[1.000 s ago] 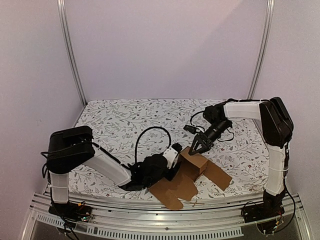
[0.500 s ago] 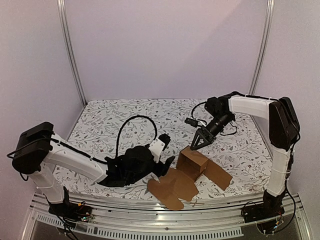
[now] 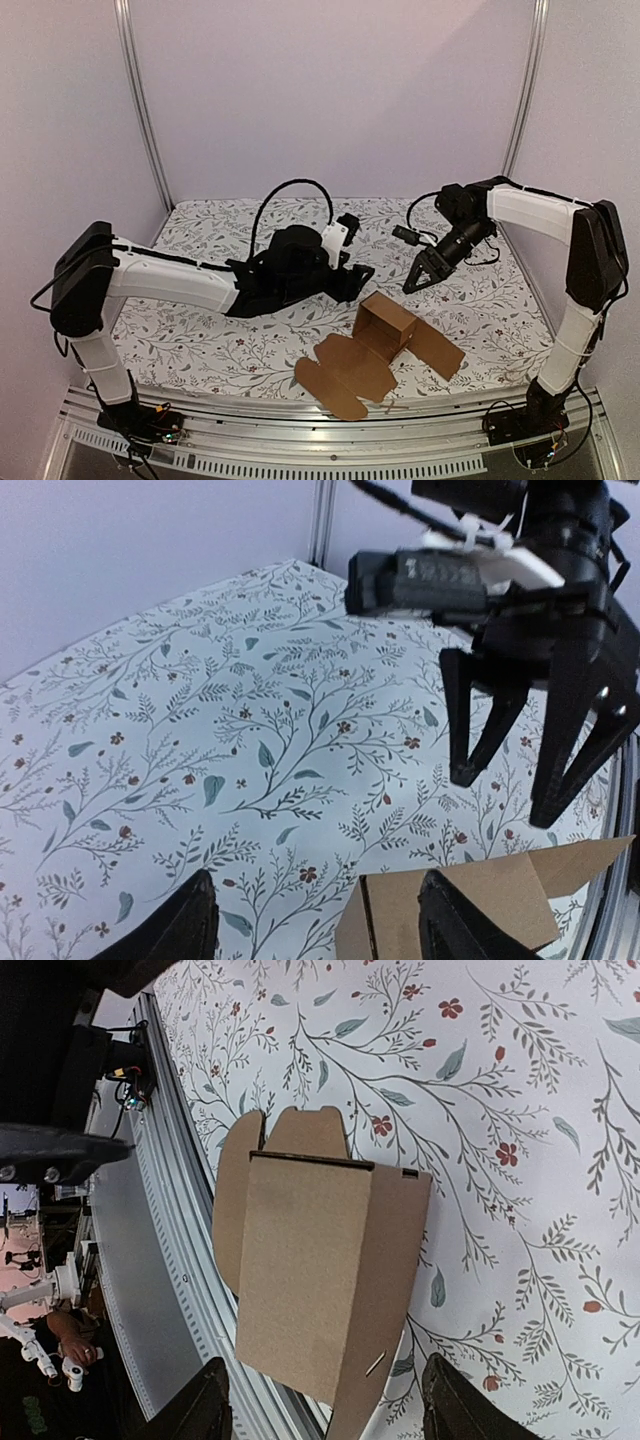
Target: Fold the paper box
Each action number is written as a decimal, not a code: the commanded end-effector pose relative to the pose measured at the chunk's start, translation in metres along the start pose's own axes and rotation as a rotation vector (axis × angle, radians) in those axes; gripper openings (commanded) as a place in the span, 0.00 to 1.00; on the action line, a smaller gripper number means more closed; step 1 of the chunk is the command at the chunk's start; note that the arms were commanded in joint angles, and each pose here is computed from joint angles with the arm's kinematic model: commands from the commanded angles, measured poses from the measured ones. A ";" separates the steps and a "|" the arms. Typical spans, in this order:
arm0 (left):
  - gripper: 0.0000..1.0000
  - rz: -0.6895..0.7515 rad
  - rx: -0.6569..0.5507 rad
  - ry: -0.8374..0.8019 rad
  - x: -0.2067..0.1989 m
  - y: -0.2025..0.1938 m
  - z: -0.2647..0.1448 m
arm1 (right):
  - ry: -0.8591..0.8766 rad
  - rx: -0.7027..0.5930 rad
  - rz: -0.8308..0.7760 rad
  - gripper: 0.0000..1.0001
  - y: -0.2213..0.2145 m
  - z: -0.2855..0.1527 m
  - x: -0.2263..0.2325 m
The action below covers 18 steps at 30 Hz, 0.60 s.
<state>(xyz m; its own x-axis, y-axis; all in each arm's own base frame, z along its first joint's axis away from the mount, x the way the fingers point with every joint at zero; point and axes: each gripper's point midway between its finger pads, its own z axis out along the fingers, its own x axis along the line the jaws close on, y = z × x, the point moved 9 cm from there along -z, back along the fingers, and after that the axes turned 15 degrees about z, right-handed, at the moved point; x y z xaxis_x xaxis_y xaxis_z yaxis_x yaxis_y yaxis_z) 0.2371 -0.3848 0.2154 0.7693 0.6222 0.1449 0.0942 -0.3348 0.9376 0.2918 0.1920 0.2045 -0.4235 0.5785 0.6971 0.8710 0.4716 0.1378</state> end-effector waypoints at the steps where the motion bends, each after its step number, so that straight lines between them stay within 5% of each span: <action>1: 0.68 -0.036 0.104 -0.212 -0.017 -0.042 0.025 | -0.050 -0.020 -0.018 0.64 -0.021 -0.017 -0.002; 8: 0.64 -0.081 0.198 -0.225 -0.025 -0.094 0.036 | -0.079 -0.005 -0.024 0.63 -0.035 -0.013 -0.007; 18: 0.61 -0.214 0.158 -0.133 -0.019 -0.123 0.021 | -0.173 0.020 -0.092 0.63 -0.056 -0.009 -0.007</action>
<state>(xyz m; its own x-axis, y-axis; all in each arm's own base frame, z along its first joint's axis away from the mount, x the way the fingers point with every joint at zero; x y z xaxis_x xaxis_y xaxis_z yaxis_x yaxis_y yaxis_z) 0.2314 -0.3886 0.1299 0.8443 0.5308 -0.0740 0.2517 -0.2707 0.9292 0.2631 0.1584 0.1931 -0.4645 0.6373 0.6149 0.8581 0.4956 0.1346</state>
